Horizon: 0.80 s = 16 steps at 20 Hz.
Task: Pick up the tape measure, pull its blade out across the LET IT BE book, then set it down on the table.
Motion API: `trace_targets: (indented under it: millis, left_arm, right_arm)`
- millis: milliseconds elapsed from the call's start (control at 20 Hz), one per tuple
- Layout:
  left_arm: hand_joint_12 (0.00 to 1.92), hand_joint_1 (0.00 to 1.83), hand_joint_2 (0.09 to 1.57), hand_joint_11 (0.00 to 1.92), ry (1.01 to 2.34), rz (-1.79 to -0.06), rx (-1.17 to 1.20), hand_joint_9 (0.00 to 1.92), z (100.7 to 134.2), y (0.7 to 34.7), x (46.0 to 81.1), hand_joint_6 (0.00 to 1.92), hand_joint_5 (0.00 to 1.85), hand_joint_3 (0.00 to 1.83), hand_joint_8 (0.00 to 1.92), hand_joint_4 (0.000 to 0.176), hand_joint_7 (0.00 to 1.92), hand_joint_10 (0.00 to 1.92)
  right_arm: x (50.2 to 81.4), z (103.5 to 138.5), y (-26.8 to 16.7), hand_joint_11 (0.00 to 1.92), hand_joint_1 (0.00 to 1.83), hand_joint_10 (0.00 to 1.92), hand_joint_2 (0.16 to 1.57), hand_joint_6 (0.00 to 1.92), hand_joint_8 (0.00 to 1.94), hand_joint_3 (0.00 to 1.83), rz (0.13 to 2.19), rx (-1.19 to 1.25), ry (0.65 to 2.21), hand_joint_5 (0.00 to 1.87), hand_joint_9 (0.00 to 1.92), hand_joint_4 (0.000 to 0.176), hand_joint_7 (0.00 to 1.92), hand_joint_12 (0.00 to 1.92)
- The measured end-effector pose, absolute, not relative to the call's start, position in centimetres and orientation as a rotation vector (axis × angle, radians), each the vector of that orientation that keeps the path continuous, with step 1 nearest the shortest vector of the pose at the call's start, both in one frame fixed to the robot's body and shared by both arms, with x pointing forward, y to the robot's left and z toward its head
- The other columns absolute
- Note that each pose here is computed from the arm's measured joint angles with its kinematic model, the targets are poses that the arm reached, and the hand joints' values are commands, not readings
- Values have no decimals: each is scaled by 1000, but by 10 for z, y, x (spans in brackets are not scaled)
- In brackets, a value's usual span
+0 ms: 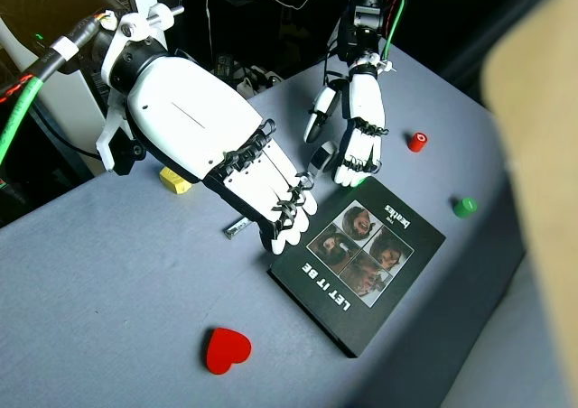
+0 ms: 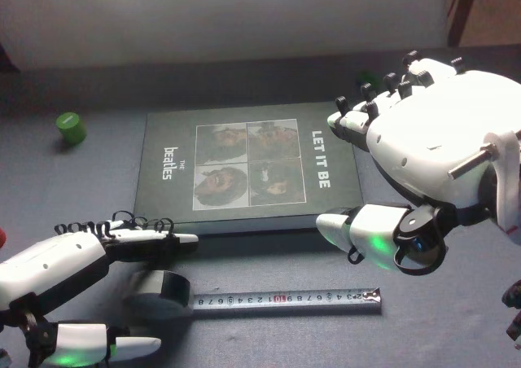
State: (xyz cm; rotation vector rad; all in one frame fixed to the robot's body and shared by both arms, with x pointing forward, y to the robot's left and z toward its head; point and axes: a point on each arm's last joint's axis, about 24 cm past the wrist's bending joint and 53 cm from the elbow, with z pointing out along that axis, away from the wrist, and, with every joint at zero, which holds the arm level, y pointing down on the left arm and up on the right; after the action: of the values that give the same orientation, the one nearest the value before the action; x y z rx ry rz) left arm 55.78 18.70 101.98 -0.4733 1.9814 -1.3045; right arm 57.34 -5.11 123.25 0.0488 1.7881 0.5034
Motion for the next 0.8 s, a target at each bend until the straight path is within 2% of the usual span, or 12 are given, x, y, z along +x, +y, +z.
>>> trace_targets:
  millis: [50, 100, 150, 200, 250, 550, 800]
  left_arm:
    - [823, 1113, 1040, 218, 1983, -1298, -467, 475, 1019, 187, 558, 6, 509, 1, 5, 0, 524, 10]
    - [846, 1195, 1057, 434, 1983, -1293, -465, 732, 1019, 188, 559, 18, 776, 1, 14, 0, 780, 35]
    - [846, 1195, 1057, 434, 1984, -1290, -466, 732, 1018, 189, 560, 18, 776, 1, 14, 0, 780, 35]
    - [938, 1355, 1078, 787, 1976, -1288, -463, 952, 1019, 190, 561, 654, 1016, 1, 751, 0, 1096, 986]
    - [1007, 1382, 1077, 890, 1962, -1295, -460, 959, 1022, 190, 562, 524, 1096, 0, 846, 0, 1064, 1191]
    - [1064, 1384, 1084, 953, 1945, -1314, -447, 978, 1028, 186, 563, 504, 1122, 0, 926, 0, 984, 1243]
    - [1030, 1387, 1075, 958, 1958, -1335, -416, 989, 1046, 168, 566, 575, 1090, 1, 837, 0, 1037, 1220]
  right_arm:
    - [573, 1232, -51, 0, 201, 7, 1142, 3, 5, 0, 503, 49, 1788, 276, 327, 13, 343, 921]
    - [574, 1232, -51, 0, 202, 5, 1142, 2, 4, 0, 503, 49, 1788, 276, 326, 13, 346, 912]
    - [573, 1232, -51, 0, 202, 5, 1142, 2, 4, 0, 503, 49, 1788, 276, 326, 13, 346, 912]
    - [573, 1232, -51, 0, 202, 0, 1142, 3, 1, 0, 503, 49, 1788, 279, 316, 13, 341, 907]
    - [573, 1233, -51, 0, 202, 2, 1142, 3, 2, 0, 504, 48, 1788, 279, 321, 13, 344, 905]
    - [572, 1232, -49, 0, 208, 1, 1150, 5, 0, 2, 509, 43, 1789, 293, 315, 12, 337, 887]
    - [571, 1233, -48, 0, 208, 3, 1151, 5, 0, 1, 510, 29, 1789, 299, 321, 12, 337, 889]
